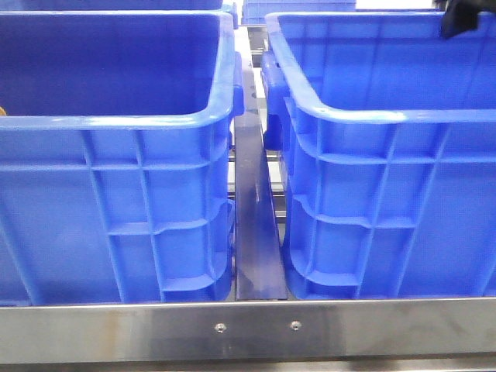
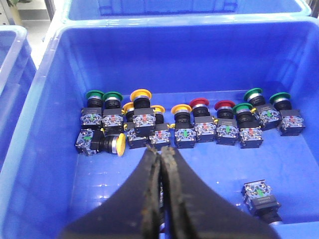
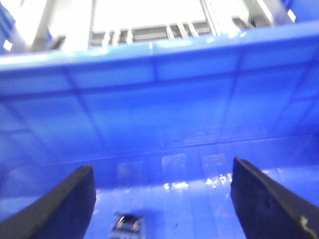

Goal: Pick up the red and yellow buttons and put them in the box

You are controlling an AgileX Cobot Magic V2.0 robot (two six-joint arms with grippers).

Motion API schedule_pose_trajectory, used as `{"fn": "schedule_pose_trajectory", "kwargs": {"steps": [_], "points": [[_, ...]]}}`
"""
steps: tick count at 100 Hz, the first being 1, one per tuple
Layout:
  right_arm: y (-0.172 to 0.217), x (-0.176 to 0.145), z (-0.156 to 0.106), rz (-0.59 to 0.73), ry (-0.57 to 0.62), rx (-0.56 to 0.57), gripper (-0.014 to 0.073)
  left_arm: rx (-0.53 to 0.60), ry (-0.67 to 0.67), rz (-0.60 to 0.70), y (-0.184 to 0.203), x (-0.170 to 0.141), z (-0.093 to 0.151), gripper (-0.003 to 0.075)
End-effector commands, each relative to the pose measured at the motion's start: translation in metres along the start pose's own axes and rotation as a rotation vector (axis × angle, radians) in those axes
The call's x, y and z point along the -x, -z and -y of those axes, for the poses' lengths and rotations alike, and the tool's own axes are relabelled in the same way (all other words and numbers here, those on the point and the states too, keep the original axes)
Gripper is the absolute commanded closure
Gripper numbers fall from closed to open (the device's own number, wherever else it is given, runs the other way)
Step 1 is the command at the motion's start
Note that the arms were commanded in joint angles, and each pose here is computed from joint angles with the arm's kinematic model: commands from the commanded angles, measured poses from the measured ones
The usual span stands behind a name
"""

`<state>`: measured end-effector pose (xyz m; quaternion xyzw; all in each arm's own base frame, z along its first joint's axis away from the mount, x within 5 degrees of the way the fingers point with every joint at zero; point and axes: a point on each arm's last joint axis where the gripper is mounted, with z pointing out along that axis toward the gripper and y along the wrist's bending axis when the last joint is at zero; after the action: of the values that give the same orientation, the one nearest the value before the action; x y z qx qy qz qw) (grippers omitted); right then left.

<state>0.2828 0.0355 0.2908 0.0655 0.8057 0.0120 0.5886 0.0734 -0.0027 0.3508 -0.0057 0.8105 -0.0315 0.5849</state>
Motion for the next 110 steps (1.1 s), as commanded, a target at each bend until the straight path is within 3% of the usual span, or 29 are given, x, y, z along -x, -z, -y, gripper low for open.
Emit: {"fn": "schedule_pose_trajectory", "kwargs": {"steps": [1,27,54,63,80,90,100,110], "points": [[0.031,0.021,0.005,0.101,-0.005,0.025,0.0013,-0.013,0.006,0.096,0.003,0.014,0.001,0.0739],[0.090,0.021,0.007,0.156,-0.023,0.173,0.0013,-0.013,0.006,0.096,0.003,0.014,0.001,0.0739],[0.122,0.013,0.016,0.225,-0.009,0.186,0.0041,-0.013,0.006,0.096,0.003,0.014,0.001,0.0739],[0.128,0.012,0.018,0.241,-0.012,0.189,0.0149,-0.013,0.006,0.096,0.003,0.014,0.001,0.0739],[0.132,0.013,0.018,0.255,-0.014,0.194,0.0481,-0.013,0.006,0.096,0.003,0.014,0.001,0.0738],[0.132,0.013,0.018,0.250,-0.013,0.200,0.0628,-0.013,0.006,0.096,0.003,0.014,0.001,0.0735],[0.132,0.013,0.018,0.250,-0.013,0.201,0.0660,-0.013,0.006,0.096,0.003,0.014,0.001,0.0680],[0.132,0.013,0.018,0.250,-0.013,0.201,0.0662,-0.013,0.006,0.096,0.003,0.014,0.001,0.0540]]}}
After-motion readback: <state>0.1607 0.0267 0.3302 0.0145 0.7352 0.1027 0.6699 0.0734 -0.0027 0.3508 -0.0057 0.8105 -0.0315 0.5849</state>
